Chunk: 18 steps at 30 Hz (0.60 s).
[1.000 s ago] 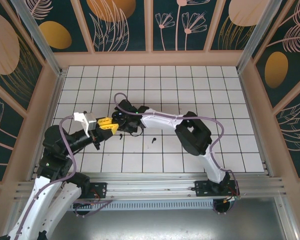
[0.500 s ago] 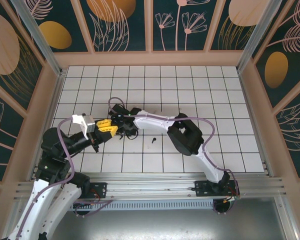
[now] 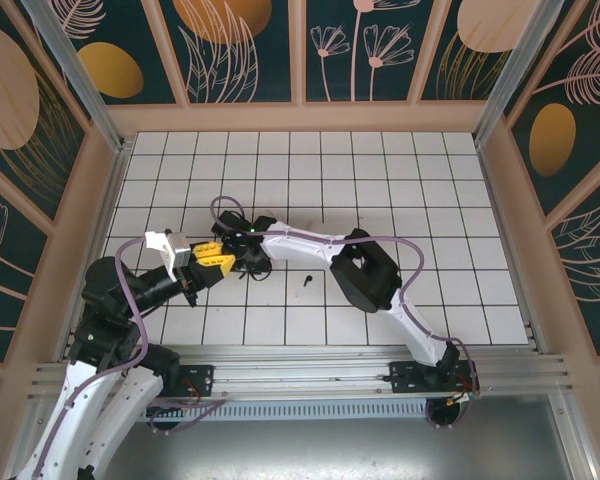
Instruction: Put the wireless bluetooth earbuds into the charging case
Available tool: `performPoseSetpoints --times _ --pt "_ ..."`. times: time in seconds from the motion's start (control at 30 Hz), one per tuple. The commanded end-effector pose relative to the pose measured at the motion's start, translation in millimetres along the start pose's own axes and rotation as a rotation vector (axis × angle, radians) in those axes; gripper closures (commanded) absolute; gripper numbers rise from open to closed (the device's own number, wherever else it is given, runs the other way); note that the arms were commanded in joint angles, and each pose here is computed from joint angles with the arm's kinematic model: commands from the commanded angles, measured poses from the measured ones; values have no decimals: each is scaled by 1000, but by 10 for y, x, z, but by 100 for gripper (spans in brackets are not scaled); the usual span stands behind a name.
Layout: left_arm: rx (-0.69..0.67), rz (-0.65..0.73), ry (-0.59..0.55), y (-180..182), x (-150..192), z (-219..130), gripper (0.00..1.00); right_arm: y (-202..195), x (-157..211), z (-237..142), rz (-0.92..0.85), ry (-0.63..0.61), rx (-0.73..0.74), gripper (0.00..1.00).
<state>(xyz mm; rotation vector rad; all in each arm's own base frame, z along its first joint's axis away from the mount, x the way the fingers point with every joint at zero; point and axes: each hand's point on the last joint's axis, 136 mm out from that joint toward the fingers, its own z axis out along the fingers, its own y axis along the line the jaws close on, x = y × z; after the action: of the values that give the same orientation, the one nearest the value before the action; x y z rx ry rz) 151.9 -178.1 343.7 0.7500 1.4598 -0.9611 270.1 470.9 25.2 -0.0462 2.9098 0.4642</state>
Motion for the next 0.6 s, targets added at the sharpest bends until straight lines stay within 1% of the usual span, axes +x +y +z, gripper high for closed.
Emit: performPoseSetpoints --times 0.0,0.3,0.57 --pt "3 26 -17 -50 -54 -48 100 -38 81 46 -20 12 51 71" --pt "-6 29 -12 -53 -30 -69 100 17 111 63 -60 21 58 78" --pt "-9 27 -7 -54 -10 -78 100 -41 36 -19 -138 -6 102 90"
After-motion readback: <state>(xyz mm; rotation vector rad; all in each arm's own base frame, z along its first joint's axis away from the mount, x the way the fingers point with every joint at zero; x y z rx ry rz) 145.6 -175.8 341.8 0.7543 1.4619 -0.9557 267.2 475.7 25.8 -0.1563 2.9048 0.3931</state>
